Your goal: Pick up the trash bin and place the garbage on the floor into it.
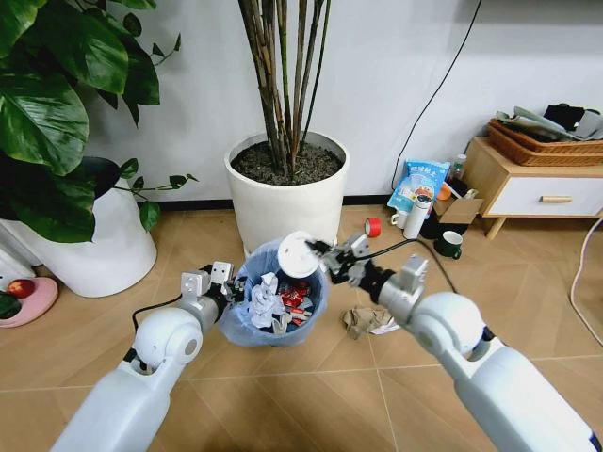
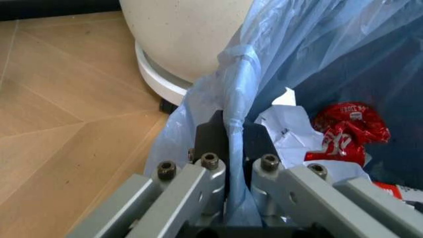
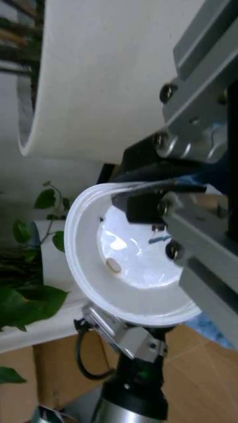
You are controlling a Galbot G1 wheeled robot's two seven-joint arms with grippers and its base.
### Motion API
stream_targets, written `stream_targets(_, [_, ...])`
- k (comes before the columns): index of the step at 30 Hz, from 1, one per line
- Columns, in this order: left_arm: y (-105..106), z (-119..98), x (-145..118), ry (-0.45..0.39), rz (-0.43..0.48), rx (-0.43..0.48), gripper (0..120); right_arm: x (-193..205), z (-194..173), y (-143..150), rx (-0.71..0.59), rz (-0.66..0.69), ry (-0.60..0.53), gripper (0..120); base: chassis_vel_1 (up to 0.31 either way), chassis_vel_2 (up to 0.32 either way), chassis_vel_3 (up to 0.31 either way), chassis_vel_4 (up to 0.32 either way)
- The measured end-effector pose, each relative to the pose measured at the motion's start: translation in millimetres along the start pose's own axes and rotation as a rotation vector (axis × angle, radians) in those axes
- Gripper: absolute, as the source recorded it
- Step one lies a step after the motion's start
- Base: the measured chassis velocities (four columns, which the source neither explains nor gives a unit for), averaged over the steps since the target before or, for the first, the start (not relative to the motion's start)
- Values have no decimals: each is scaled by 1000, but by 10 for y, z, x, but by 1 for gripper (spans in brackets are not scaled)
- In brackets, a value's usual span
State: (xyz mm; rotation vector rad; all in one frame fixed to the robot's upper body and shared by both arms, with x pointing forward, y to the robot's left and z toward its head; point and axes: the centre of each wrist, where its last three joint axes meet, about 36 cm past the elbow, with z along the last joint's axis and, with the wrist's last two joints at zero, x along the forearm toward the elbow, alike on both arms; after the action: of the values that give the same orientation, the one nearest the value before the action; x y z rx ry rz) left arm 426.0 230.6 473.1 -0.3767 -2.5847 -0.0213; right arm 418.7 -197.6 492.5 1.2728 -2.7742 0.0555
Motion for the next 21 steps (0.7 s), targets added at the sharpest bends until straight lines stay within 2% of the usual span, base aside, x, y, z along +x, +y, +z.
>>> stream_targets(6, [-1,-10,-6,-3,-5,4,0,-101,63,48,-1,-30,20,30,0,0,0,0])
stream_targets(8, [-2,-11,-7,-3,-6,5,0,-106,67,52,-2,-31,20,32,0,0,0,0])
stream_targets(11, [-13,-15,-15,-4,-4,6,0,-126,90,58,-6,-29,22,49,0,0,0,0])
stream_targets(12, [-13,-15,-15,-4,-4,6,0,-126,90,58,-6,-29,22,49,0,0,0,0])
stream_targets(14, [-33,-15,-22,-4,-2,6,0,-129,99,62,-8,-28,21,61,0,0,0,0])
stream_targets(16, [-40,-14,-23,-4,-1,6,0,-124,97,57,-8,-26,19,64,0,0,0,0])
stream_targets(19, [-19,4,-10,-1,-10,7,0,-62,63,-32,-11,26,1,77,0,0,0,0])
stream_targets(21, [-10,9,-6,-1,-13,8,0,-47,64,-54,-12,39,-1,81,0,0,0,0])
